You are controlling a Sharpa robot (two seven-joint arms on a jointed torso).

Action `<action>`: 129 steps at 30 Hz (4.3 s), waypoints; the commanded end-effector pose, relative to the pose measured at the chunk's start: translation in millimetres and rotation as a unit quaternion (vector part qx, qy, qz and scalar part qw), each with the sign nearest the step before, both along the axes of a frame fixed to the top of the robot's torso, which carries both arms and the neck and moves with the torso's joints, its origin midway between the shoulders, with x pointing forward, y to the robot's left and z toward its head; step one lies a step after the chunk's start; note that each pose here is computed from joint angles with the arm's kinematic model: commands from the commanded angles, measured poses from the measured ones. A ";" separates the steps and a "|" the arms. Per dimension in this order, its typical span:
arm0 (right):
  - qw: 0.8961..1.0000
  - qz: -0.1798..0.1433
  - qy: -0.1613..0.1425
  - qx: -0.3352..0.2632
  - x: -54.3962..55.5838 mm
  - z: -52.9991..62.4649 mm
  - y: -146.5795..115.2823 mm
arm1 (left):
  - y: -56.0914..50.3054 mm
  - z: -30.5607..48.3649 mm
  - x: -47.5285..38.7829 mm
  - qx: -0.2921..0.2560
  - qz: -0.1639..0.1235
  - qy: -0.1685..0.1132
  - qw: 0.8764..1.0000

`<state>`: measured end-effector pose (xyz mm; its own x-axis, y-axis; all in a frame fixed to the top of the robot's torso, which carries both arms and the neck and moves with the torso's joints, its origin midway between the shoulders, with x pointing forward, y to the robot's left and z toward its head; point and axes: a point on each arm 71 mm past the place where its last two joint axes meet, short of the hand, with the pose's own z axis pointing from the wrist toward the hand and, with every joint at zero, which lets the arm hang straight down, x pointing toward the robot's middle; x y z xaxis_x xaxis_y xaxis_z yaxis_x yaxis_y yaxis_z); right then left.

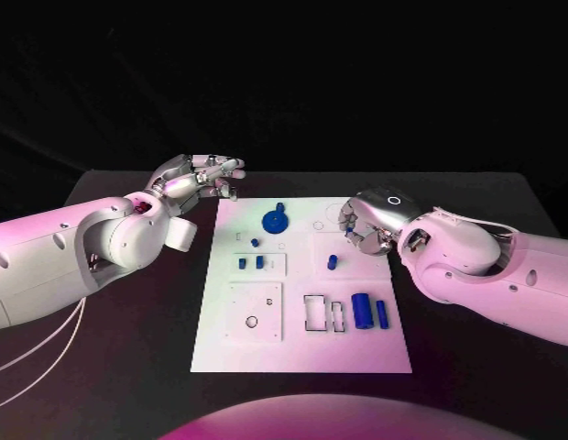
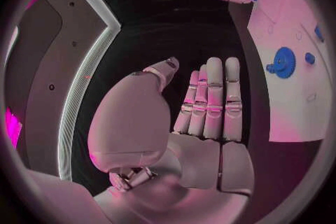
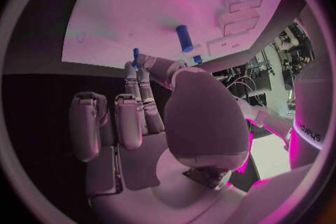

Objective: Assemble the parts on the task board

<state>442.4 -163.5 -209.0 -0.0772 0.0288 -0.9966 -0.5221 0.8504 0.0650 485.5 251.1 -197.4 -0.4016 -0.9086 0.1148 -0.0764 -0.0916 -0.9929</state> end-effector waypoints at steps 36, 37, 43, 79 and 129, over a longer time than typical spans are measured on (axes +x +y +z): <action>0.982 0.130 0.086 0.110 -75.2 -37.1 110.1 | -17.9 -3.0 7.7 -0.011 -0.020 0.001 1.000; 0.981 0.131 0.086 0.111 -75.4 -37.7 110.5 | -17.9 -3.1 7.7 -0.011 -0.020 0.001 1.000; 0.981 0.133 0.090 0.112 -76.9 -41.6 113.6 | -17.2 -3.3 8.1 -0.010 -0.019 0.002 1.000; 0.981 0.131 0.108 0.093 -76.0 -58.8 118.1 | -15.7 -3.5 7.6 -0.009 -0.021 0.005 1.000; 0.984 0.111 0.081 0.109 -75.6 -27.5 78.4 | -13.5 -4.6 7.6 -0.007 -0.025 0.012 1.000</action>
<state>365.5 -82.1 -241.4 -0.2629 0.1844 -0.9470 -0.6765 0.6646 0.3172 493.5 239.2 -203.1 -0.4284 -0.8947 0.1268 -0.1048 -0.0902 -0.9904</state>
